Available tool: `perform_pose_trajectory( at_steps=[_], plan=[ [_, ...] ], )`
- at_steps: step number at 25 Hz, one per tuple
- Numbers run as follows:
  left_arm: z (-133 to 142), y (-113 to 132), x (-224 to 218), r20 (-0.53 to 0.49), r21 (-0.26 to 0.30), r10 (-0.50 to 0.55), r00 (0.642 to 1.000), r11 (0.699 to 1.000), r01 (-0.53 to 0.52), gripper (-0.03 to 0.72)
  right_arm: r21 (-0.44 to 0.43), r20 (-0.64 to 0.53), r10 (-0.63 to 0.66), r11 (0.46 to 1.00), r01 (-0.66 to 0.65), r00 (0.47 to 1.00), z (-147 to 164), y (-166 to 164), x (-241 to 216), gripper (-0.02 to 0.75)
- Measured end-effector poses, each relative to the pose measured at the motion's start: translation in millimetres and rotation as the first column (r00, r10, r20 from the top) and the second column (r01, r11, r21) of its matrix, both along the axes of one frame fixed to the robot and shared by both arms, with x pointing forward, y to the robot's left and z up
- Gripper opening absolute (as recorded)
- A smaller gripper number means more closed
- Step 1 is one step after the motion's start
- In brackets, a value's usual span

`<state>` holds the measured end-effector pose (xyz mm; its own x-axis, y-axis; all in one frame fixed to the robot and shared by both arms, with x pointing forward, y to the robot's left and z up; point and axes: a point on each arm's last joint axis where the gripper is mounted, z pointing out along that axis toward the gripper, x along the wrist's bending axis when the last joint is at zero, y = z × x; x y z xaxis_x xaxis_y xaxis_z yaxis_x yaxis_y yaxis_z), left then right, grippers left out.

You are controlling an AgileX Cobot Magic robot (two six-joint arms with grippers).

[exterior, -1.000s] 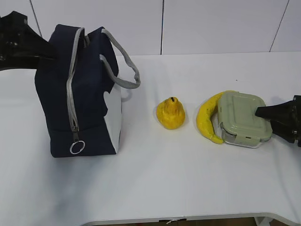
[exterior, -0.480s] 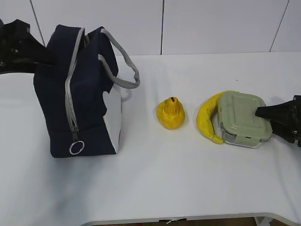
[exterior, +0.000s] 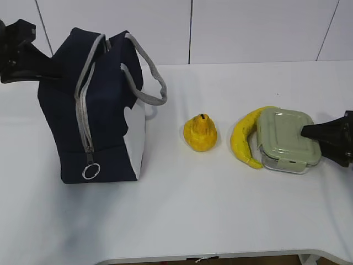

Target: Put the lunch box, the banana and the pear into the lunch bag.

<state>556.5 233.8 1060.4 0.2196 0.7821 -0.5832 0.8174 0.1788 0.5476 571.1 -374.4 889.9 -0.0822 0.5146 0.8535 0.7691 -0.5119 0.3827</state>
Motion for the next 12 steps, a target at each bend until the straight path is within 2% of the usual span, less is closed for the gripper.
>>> perform_pose_trajectory(
  at_steps=[7,12],
  plan=[
    [0,0,-1,-0.005,-0.002,-0.007,1.000,1.000,0.007,0.011,-0.025,-0.008,0.028,0.999,-0.028,1.000,16,2,-4,0.384],
    [2,-2,0,-0.007,-0.048,0.010,1.000,0.999,-0.010,0.011,-0.027,-0.002,0.024,0.999,-0.024,1.000,35,3,-6,0.384]
  ],
)
